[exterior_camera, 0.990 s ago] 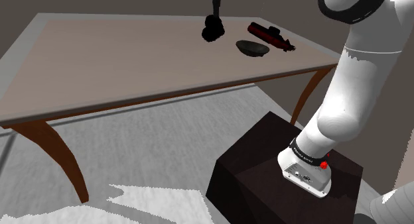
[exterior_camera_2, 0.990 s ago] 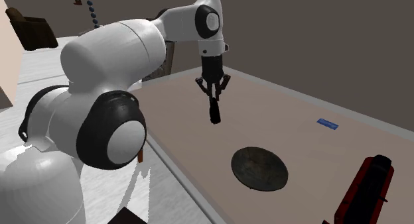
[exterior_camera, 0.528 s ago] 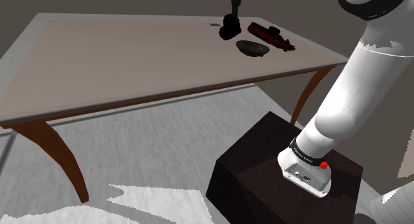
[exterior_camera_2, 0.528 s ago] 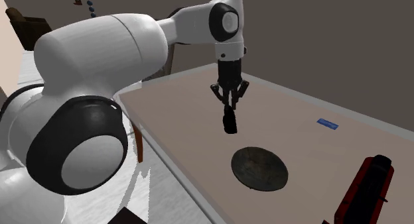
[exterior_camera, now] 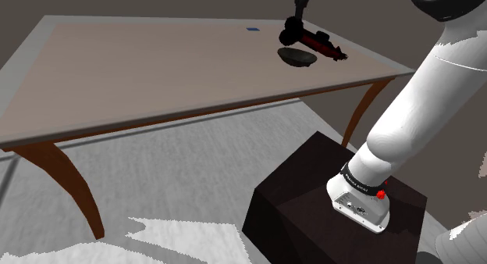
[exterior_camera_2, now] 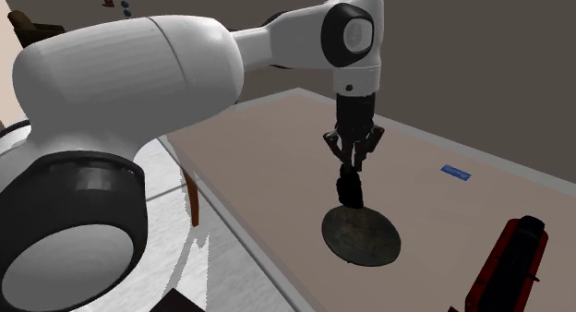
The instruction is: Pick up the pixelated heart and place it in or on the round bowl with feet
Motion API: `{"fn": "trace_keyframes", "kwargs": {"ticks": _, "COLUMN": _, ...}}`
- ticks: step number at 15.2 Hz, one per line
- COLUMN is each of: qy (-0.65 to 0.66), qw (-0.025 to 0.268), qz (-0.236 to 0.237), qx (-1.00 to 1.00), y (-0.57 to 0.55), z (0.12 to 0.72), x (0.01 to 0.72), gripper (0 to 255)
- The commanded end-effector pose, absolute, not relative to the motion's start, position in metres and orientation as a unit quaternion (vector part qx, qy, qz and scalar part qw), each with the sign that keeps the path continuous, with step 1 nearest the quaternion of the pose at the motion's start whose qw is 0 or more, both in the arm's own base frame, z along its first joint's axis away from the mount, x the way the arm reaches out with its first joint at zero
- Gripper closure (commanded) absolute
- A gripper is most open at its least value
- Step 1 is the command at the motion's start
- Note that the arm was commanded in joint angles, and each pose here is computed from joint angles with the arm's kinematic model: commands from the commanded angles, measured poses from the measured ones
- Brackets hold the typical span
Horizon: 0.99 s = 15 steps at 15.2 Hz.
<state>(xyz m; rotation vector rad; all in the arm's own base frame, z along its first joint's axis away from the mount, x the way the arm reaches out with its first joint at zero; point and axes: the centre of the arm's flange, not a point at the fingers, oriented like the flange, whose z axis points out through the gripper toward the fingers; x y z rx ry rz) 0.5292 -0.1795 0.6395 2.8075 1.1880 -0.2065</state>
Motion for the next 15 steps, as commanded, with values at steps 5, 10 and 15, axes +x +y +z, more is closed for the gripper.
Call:
{"fn": "trace_keyframes", "kwargs": {"ticks": 5, "qy": 0.389, "qw": 0.043, "qz": -0.067, "qx": 0.918, "y": -0.25, "z": 0.645, "x": 0.496, "gripper": 255}}
{"fn": "trace_keyframes", "kwargs": {"ticks": 10, "qy": 0.389, "qw": 0.043, "qz": -0.067, "qx": 0.918, "y": -0.284, "z": 0.637, "x": 0.481, "gripper": 255}}
{"fn": "trace_keyframes", "kwargs": {"ticks": 15, "qy": 0.389, "qw": 0.043, "qz": -0.067, "qx": 0.918, "y": -0.284, "z": 0.611, "x": 0.481, "gripper": 255}}
